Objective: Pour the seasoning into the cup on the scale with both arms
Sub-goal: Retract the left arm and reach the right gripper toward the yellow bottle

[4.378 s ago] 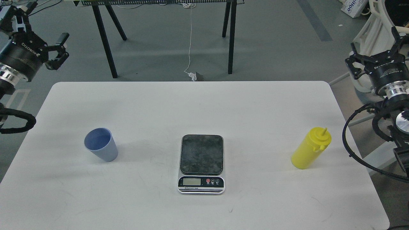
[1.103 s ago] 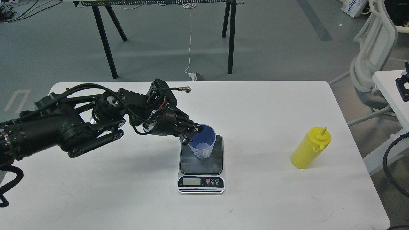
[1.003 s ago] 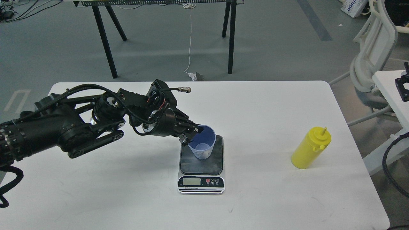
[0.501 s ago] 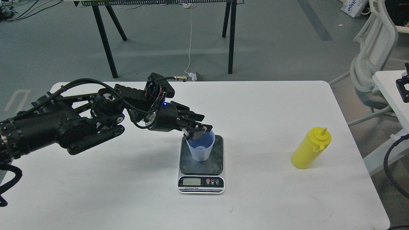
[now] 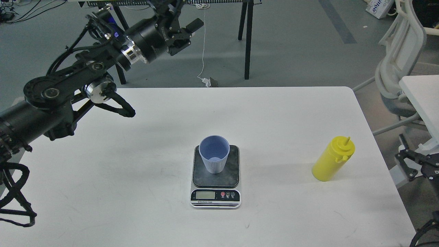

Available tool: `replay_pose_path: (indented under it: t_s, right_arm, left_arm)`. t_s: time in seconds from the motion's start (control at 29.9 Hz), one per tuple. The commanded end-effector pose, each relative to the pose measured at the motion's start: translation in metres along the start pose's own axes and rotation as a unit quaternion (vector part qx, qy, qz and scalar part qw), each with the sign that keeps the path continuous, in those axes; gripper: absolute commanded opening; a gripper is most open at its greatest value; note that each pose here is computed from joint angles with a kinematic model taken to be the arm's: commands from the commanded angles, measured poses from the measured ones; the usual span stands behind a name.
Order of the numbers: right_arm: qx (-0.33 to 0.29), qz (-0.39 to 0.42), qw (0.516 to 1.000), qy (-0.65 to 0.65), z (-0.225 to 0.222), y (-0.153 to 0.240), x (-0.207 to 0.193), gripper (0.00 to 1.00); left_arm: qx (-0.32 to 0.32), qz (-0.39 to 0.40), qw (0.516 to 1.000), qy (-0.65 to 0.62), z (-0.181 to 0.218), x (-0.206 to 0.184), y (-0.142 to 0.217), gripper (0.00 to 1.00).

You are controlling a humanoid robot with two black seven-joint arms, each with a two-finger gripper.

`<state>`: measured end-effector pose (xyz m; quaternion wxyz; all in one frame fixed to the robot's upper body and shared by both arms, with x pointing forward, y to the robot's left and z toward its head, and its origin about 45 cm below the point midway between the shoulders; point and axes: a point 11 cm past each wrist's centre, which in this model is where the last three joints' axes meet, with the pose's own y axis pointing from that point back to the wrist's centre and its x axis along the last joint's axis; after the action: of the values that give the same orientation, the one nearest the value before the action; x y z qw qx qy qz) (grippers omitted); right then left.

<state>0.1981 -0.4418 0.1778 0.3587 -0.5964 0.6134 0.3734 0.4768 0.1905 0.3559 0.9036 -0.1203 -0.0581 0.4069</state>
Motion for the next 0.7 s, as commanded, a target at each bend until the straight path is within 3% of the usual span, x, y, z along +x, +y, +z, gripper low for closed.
replay_pose_path:
  t_s: [0.0, 0.17, 0.33, 0.67]
  right_arm:
    - [0.0, 0.048, 0.997, -0.062, 0.042, 0.04, 0.023, 0.99]
    - [-0.011, 0.076, 0.99, -0.121, 0.091, 0.056, 0.034, 0.99]
    - [-0.009, 0.085, 0.983, -0.163, 0.127, 0.049, 0.041, 0.99]
    - [-0.033, 0.091, 0.978, -0.183, 0.167, 0.024, 0.05, 0.99]
  left_arm:
    - [-0.045, 0.074, 0.99, 0.112, 0.007, 0.034, 0.008, 1.0]
    - [-0.085, 0.153, 0.962, 0.209, 0.01, 0.071, 0.028, 1.0]
    - [-0.073, 0.199, 0.932, 0.292, -0.007, 0.09, 0.051, 1.0]
    - [-0.083, 0.226, 0.919, 0.312, -0.019, 0.098, 0.069, 1.0]
